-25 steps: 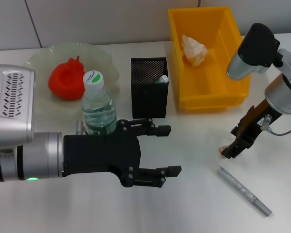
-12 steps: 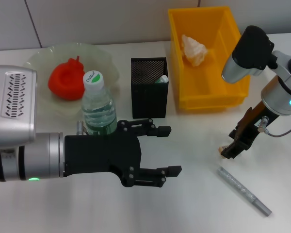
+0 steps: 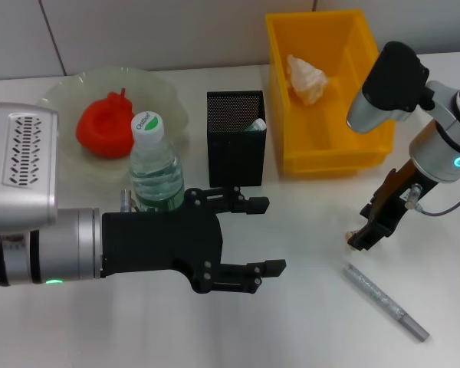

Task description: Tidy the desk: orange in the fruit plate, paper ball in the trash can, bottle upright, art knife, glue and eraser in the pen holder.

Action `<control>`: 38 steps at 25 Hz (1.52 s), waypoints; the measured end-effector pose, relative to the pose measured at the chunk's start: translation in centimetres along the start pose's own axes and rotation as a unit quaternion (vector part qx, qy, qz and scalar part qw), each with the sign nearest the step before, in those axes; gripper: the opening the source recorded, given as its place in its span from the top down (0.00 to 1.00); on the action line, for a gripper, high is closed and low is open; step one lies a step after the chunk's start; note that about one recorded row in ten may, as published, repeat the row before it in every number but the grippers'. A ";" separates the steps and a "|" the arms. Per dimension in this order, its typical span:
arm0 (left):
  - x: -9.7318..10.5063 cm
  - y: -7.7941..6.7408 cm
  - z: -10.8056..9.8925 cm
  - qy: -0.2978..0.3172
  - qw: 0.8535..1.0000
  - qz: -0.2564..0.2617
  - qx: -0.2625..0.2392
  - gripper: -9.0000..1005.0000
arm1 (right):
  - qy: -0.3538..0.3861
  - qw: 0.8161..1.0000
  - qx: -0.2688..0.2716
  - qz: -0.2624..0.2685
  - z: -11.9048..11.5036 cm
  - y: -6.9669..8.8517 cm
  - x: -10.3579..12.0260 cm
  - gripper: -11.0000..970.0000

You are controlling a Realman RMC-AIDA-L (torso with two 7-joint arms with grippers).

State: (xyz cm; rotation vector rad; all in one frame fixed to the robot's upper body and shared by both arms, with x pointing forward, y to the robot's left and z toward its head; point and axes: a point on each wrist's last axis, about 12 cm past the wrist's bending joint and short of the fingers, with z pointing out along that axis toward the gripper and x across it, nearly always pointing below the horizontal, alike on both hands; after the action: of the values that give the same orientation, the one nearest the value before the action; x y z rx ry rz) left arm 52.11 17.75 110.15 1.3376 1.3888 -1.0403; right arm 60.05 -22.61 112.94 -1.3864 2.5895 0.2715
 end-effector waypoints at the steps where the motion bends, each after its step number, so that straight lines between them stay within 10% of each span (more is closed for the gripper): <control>1: 0.0 0.0 0.0 0.000 1.000 0.001 0.000 0.20 | 0.001 1.000 0.000 -0.002 0.0 0.1 0.0 0.38; 38: -0.1 0.1 0.0 0.000 1.000 0.004 -0.001 0.20 | 0.010 1.000 -0.005 0.005 0.7 0.3 -0.1 0.55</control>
State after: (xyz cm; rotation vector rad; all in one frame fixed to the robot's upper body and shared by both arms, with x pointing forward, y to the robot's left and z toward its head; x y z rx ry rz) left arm 52.19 17.70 110.19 1.3414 1.3843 -1.0342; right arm 59.89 -22.17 112.35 -1.3868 2.6144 0.2728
